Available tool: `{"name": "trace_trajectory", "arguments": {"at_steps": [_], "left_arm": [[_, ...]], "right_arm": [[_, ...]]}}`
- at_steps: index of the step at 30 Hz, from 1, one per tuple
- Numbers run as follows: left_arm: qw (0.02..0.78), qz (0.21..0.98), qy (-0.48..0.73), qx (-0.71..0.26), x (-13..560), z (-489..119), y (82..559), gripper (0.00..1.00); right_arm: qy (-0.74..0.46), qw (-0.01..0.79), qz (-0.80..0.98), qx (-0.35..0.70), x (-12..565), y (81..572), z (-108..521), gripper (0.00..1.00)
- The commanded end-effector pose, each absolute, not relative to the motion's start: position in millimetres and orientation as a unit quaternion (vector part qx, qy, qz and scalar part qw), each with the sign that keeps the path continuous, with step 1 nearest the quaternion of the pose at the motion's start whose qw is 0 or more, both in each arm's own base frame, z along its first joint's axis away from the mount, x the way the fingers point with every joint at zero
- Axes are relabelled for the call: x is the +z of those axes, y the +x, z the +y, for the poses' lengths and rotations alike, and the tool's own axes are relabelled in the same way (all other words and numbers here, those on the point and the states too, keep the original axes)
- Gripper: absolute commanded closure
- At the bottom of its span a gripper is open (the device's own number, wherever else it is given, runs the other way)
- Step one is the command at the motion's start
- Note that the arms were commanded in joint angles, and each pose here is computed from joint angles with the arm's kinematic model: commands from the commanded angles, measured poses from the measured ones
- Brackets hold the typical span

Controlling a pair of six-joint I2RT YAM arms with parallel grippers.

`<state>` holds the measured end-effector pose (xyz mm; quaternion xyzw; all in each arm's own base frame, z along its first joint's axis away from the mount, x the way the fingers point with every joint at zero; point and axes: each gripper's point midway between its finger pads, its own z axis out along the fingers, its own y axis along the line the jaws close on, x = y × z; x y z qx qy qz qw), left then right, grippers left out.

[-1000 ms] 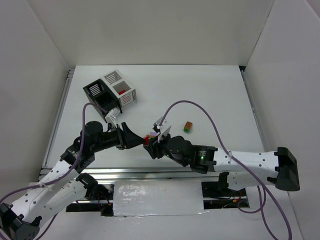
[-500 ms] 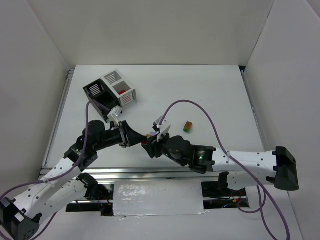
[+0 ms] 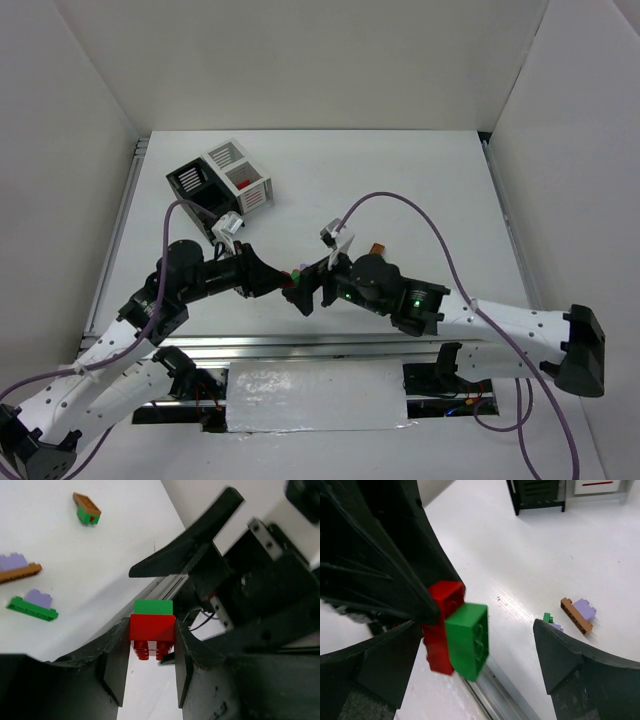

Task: Sort the legos into containers by color

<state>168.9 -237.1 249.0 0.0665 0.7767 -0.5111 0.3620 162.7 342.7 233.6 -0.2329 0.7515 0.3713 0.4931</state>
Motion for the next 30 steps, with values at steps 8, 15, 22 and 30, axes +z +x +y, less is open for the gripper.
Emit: {"name": "trace_trajectory", "arguments": {"at_steps": [8, 15, 22, 30], "left_arm": [[0.415, 0.611, 0.292, -0.608, 309.8, -252.2, 110.2, 1.00], [0.414, 0.549, 0.336, -0.644, 323.9, -251.9, 86.9, 1.00], [0.397, 0.547, 0.338, -0.655, 319.3, -254.6, 84.0, 1.00], [0.392, 0.558, 0.337, -0.649, 313.5, -256.1, 86.6, 1.00]], "right_arm": [[-0.353, 0.386, 0.626, 0.578, 285.5, 70.6, 308.6, 0.01], [-0.367, 0.362, 0.618, 0.594, 288.4, 62.8, 315.6, 0.07], [-0.358, 0.381, 0.606, 0.599, 295.8, 70.2, 321.7, 0.40], [-0.351, 0.403, 0.584, 0.611, 306.2, 68.7, 316.9, 0.35]]}}
